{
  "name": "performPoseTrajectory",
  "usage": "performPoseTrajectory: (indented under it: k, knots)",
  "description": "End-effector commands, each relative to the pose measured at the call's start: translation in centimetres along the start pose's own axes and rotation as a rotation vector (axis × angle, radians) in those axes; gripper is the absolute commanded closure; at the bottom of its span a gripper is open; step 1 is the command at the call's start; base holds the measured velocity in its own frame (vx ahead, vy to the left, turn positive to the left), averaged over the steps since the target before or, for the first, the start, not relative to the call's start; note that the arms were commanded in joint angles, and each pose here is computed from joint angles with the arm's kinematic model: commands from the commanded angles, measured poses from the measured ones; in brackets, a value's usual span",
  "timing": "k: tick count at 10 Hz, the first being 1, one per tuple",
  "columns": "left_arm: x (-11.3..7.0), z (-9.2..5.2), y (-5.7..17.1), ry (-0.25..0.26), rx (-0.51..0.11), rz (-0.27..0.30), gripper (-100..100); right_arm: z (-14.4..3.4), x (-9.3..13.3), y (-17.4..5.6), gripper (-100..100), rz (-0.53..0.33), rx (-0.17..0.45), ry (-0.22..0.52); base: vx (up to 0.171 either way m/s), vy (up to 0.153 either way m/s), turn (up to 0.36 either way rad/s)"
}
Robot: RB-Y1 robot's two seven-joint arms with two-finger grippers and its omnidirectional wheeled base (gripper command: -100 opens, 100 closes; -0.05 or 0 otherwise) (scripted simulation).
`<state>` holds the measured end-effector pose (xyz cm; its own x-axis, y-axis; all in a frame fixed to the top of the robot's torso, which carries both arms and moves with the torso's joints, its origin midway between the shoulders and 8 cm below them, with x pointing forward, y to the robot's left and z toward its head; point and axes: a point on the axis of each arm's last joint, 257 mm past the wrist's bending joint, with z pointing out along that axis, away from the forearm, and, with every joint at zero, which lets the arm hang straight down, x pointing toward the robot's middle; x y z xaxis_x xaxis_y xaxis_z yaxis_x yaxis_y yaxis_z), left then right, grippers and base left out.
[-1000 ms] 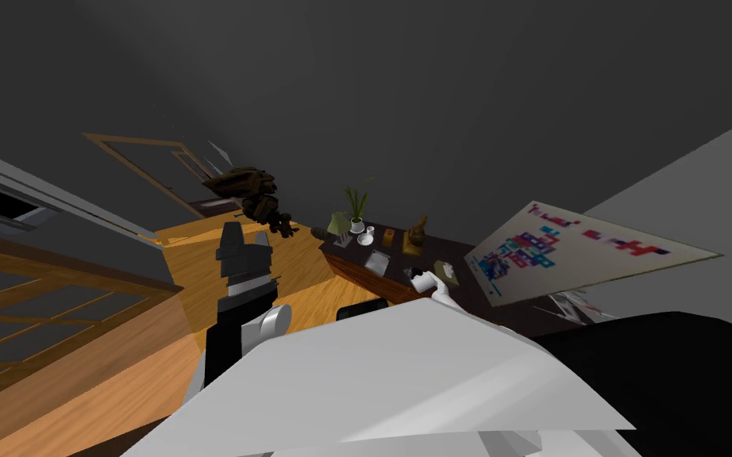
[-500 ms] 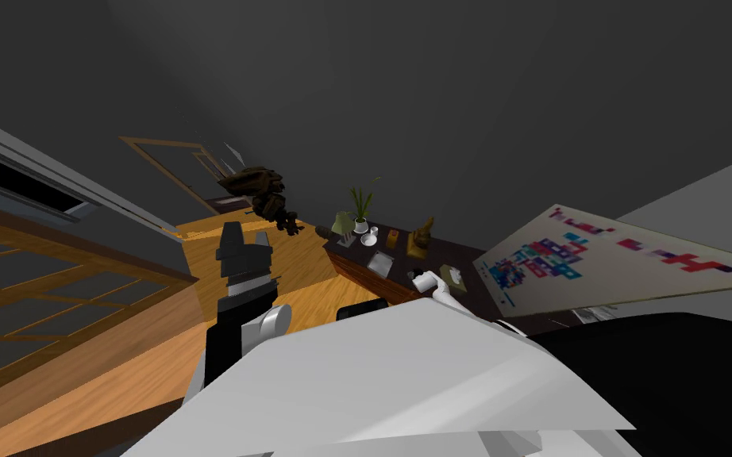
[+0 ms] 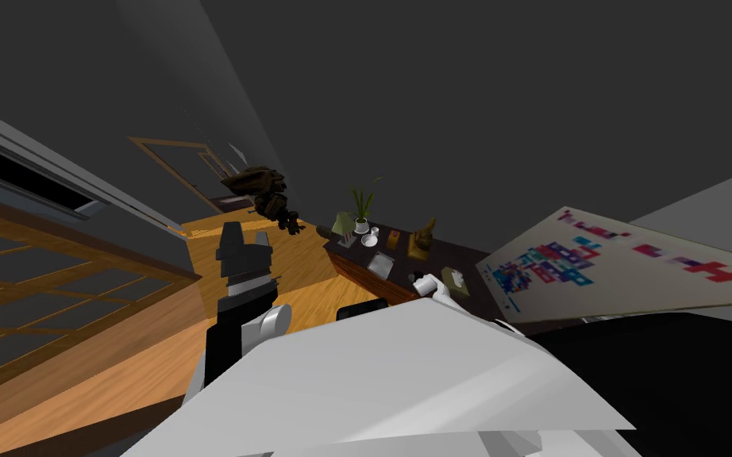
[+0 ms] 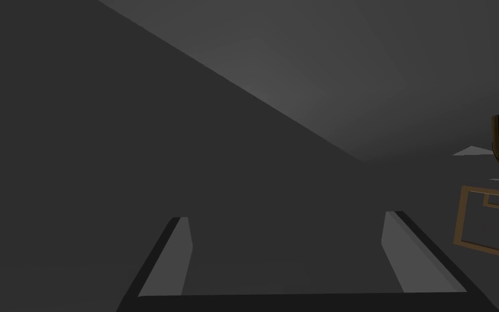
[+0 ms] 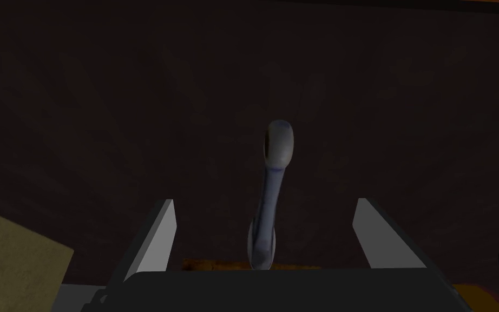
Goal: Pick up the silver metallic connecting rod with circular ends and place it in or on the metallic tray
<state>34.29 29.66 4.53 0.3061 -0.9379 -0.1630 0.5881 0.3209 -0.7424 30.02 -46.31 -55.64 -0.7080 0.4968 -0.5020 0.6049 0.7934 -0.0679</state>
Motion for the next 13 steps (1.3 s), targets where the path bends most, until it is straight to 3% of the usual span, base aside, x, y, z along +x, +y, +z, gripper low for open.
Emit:
performPoseTrajectory:
  k: [1, 2, 6, 7, 8, 11, 12, 13]
  knots:
    - [0.0, 0.0, 0.0, 0.0, 0.0, 0.0, 0, 0.0, 0.0, 0.0, -100, 0.0, 0.0, 0.0, -0.005, 0.001, 0.006]
    - [0.0, 0.0, 0.0, 0.0, 0.0, 0.0, 0, 0.0, 0.0, 0.0, 100, 0.001, -0.001, -0.001, 0.0, 0.0, 0.0]
    - [0.0, 0.0, 0.0, 0.0, 0.0, 0.0, 0, 0.0, -0.1, 0.0, 100, 0.002, -0.001, -0.003, 0.0, 0.0, 0.0]
    - [0.0, 0.0, 0.0, 0.0, 0.0, 0.0, 0, 0.0, -0.1, 0.0, 0, 0.002, -0.001, -0.003, 0.0, 0.0, 0.0]
    - [0.0, 0.0, 0.0, 0.0, 0.0, 0.0, 0, -0.4, -0.6, 0.4, 100, -0.003, -0.003, -0.002, 0.001, 0.006, -0.048]
    - [0.0, 0.0, 0.0, 0.0, 0.0, 0.0, 0, -0.8, -1.2, 0.7, 100, -0.007, -0.008, -0.004, -0.016, 0.019, -0.03]
    - [0.0, 0.0, 0.0, 0.0, 0.0, 0.0, 0, -0.9, -1.2, 0.7, 0, -0.008, -0.006, -0.003, 0.0, 0.0, 0.0]
    - [0.0, 0.0, 0.0, 0.0, 0.0, 0.0, 0, -1.0, -1.3, 0.8, 100, 0.006, -0.009, 0.006, -0.063, 0.09, -0.121]
